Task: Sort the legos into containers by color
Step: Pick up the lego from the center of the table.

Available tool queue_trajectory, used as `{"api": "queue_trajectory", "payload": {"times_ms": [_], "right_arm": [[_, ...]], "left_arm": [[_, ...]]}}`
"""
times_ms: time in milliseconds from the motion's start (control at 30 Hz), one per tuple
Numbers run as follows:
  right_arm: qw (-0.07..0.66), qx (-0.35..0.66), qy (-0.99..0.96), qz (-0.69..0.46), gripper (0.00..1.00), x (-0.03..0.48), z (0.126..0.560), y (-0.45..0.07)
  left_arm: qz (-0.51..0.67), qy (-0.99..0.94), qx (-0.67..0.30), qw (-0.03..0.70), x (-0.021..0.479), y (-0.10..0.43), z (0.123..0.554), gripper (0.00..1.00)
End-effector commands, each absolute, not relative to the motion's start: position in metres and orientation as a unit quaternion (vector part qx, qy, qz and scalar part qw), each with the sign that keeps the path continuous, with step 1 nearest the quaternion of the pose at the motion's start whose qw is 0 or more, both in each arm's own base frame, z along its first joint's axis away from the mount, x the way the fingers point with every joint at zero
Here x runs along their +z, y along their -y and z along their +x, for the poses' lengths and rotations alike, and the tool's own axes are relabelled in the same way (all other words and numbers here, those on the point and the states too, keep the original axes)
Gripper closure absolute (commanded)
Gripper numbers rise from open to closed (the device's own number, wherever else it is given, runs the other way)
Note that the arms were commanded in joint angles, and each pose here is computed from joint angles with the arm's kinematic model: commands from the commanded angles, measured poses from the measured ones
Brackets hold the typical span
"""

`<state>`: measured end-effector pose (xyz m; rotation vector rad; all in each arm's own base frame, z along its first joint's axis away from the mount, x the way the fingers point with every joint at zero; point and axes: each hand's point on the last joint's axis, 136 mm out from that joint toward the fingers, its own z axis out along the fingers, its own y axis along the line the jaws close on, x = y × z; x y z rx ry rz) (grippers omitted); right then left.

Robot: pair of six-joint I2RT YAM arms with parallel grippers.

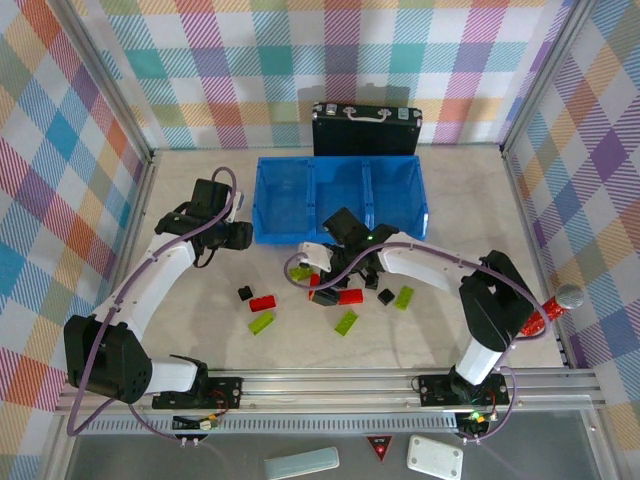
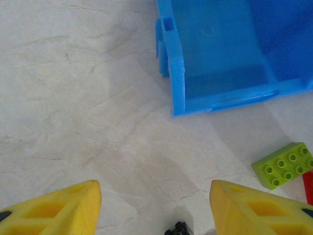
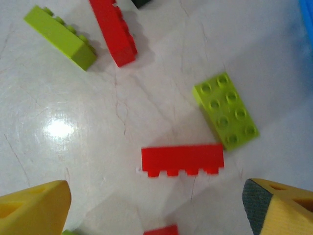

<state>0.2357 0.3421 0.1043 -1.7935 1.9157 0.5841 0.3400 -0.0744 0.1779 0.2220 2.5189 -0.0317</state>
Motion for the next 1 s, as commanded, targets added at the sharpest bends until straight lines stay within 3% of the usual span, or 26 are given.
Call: {"api": "queue_trajectory", "payload": {"times_ms": [0, 167, 967], "right_arm": [[0.259, 0.224, -0.603, -0.72, 0.05, 0.096, 0.235, -0.359], [0.27, 0.207, -0.598, -0.726, 0.0, 0.081, 0.247, -0.364], [0.253, 0.197, -0.66, -0.679, 0.04, 0.033, 0.248, -0.349]], "left_arm": [[0.083, -0.947, 0.005, 0.311, 0.183, 0.066, 0.343, 0.4], [0.085, -0.947, -0.002, 0.31, 0.183, 0.069, 0.344, 0.39], [0.089, -0.95, -0.014, 0.299, 0.18, 0.073, 0.344, 0.39]]}}
